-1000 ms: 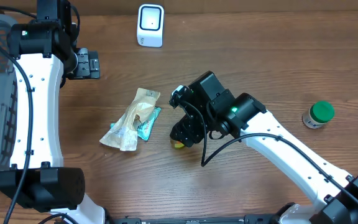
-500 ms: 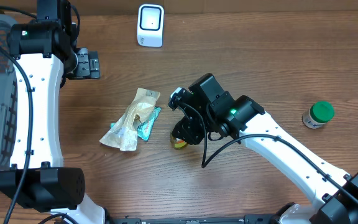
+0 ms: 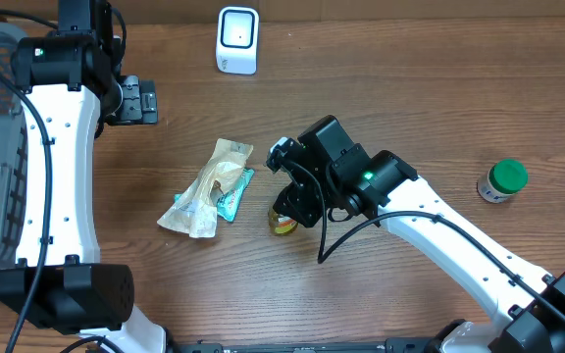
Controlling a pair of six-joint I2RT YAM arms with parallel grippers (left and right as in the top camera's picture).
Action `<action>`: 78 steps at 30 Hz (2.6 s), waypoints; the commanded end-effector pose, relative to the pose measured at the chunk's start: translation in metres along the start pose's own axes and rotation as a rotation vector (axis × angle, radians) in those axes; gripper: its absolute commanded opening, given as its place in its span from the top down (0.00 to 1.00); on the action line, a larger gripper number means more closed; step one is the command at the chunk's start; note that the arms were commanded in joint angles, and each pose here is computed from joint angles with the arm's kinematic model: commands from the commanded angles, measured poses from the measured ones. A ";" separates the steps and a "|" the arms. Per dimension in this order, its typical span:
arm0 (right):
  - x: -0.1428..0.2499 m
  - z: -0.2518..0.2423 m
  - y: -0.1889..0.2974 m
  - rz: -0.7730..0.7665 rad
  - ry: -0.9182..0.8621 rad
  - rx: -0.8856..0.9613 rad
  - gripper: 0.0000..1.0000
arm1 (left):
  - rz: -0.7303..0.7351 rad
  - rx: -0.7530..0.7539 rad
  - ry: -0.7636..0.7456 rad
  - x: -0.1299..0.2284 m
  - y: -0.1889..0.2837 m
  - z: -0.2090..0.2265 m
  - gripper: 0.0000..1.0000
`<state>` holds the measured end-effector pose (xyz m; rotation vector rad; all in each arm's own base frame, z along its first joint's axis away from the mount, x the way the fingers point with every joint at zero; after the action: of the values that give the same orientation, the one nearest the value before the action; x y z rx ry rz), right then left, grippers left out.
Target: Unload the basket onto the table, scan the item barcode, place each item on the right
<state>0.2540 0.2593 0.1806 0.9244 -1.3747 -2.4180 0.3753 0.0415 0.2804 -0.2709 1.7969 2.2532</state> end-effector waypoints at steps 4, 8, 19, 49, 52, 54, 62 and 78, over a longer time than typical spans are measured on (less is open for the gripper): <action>0.002 0.000 -0.003 0.007 -0.060 -0.008 0.74 | -0.010 -0.011 -0.007 -0.002 0.003 0.001 0.00; 0.002 0.000 -0.003 0.007 -0.060 -0.008 0.77 | -0.010 -0.011 -0.007 -0.002 0.003 0.001 0.00; -0.005 -0.018 -0.002 -0.053 -0.313 0.123 0.80 | -0.010 -0.011 -0.007 -0.002 0.003 0.001 0.00; -0.024 -0.053 0.026 -0.288 -0.799 0.394 0.84 | -0.010 -0.011 -0.007 -0.002 0.003 0.001 0.01; -0.029 -0.053 0.035 -0.309 -0.797 0.421 0.83 | -0.010 -0.011 -0.007 -0.002 0.003 0.001 0.00; -0.031 -0.052 0.040 -0.321 -0.794 0.423 0.83 | -0.010 -0.011 -0.007 -0.002 0.003 0.001 0.00; -0.031 -0.055 0.051 -0.417 -0.780 0.559 0.83 | -0.010 -0.011 -0.007 -0.002 0.003 0.001 0.00; -0.027 -0.034 0.053 -0.534 -0.767 0.673 0.79 | -0.010 -0.011 -0.007 -0.002 0.003 0.001 0.00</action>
<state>0.2820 0.2207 0.2017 0.4718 -2.5959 -2.7973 0.3753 0.0416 0.2804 -0.2709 1.7965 2.2536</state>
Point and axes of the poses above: each gripper's point midway between its finger pads, its own y axis back along the fingers, its own z axis along the line the jaws close on, x = y × z, the point moved 4 cm from there along y, back along the fingers, and after that the axes turned 11 degrees about -y, right-handed, at the moved point
